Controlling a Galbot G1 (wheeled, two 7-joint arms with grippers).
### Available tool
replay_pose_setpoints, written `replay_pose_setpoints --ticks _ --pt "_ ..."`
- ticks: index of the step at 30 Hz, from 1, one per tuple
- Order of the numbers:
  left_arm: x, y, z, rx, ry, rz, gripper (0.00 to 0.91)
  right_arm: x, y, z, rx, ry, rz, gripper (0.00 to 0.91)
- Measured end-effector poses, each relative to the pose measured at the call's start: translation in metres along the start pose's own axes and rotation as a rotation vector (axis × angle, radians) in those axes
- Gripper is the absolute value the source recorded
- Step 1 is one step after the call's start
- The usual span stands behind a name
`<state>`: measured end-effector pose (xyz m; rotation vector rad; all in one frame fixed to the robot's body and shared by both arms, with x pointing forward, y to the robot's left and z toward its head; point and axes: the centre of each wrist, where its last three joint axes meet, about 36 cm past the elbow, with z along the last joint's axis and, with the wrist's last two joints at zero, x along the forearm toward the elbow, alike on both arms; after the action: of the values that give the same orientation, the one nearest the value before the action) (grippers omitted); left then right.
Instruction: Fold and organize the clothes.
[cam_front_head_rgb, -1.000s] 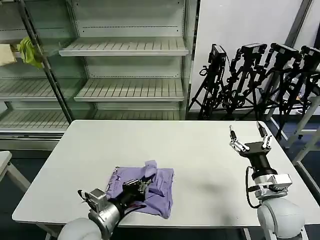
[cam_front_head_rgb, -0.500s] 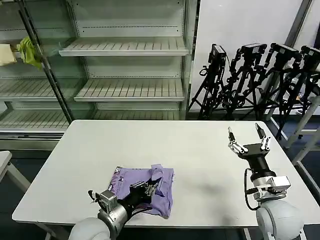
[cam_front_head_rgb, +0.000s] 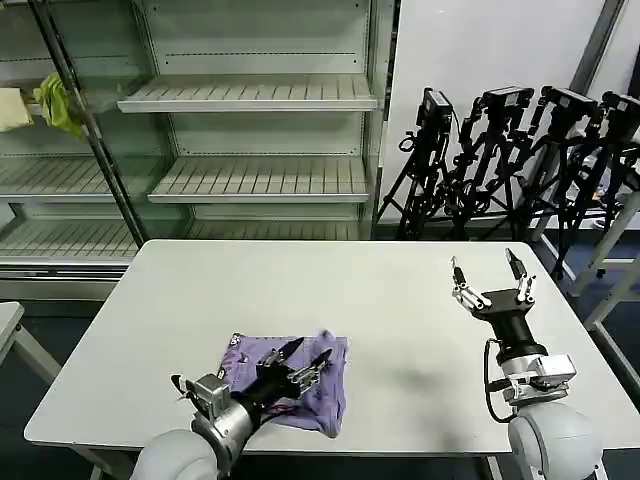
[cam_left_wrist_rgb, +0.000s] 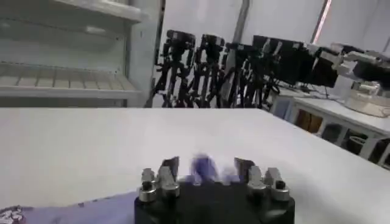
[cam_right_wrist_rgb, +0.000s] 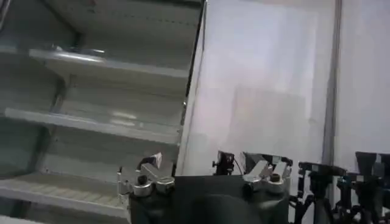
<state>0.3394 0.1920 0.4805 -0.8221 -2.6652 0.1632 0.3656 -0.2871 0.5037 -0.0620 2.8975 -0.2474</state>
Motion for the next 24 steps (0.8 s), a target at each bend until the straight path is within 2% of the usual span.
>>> replay_pose_setpoints --ticks 6,13,24 --pt "0.009 0.001 -0.01 -0.006 -0.028 -0.007 0.907 0.001 0.003 -0.002 0.0 -0.005 -0.008 0.907" --pt "0.02 0.02 -0.014 -0.012 -0.03 -0.088 0.907 -0.001 0.004 -0.005 -0.004 -0.017 -0.021 0.907" --pt "0.031 0.061 0.005 0.037 0.019 -0.275 0.907 -0.008 -0.001 -0.017 -0.006 -0.06 -0.03 0.907"
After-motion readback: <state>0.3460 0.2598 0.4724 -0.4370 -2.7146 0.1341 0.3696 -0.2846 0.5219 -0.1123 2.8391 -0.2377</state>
